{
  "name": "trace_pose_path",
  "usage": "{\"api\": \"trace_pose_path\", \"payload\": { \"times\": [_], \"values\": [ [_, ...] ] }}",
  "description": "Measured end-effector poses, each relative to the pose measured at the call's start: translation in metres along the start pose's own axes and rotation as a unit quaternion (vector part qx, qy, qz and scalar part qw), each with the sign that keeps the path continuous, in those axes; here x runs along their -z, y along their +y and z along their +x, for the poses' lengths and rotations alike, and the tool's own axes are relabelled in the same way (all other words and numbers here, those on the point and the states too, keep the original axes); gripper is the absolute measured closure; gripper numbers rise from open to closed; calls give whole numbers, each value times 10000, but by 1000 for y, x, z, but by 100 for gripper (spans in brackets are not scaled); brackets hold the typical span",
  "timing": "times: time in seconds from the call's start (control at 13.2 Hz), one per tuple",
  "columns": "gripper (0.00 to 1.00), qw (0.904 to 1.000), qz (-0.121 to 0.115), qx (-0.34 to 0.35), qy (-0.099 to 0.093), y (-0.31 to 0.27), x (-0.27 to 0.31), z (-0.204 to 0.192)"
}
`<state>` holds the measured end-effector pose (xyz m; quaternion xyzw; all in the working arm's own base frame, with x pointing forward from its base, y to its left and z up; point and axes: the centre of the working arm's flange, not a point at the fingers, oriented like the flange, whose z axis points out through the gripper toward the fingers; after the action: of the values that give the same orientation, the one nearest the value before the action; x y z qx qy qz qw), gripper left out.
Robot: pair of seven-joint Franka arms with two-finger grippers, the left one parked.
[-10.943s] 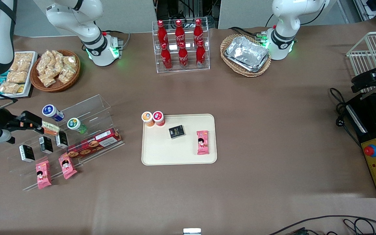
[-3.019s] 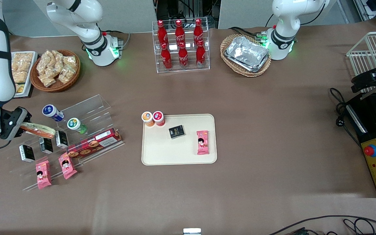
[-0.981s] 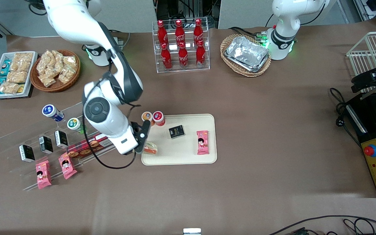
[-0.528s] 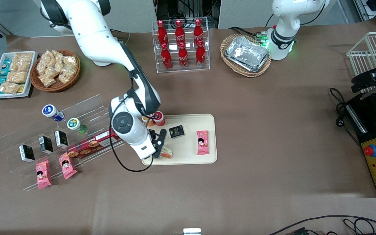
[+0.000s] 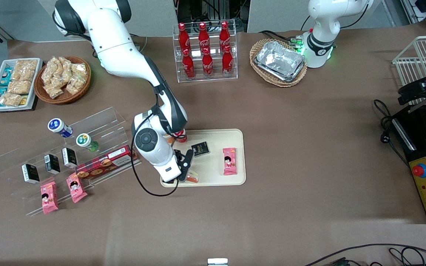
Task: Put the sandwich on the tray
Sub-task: 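Lower the sandwich onto the tray and open the right gripper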
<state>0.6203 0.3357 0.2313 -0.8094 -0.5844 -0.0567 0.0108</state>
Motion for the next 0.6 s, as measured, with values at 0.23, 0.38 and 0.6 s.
{"api": "trace_pose_path", "payload": {
  "times": [0.23, 0.38, 0.6],
  "values": [
    [10, 9973, -88, -605, 409, 17, 46, 5],
    [0, 9912, 44, -1215, 531, 37, 89, -11],
    [0, 9838, 183, -1708, 522, 69, 150, -58]
  ]
}}
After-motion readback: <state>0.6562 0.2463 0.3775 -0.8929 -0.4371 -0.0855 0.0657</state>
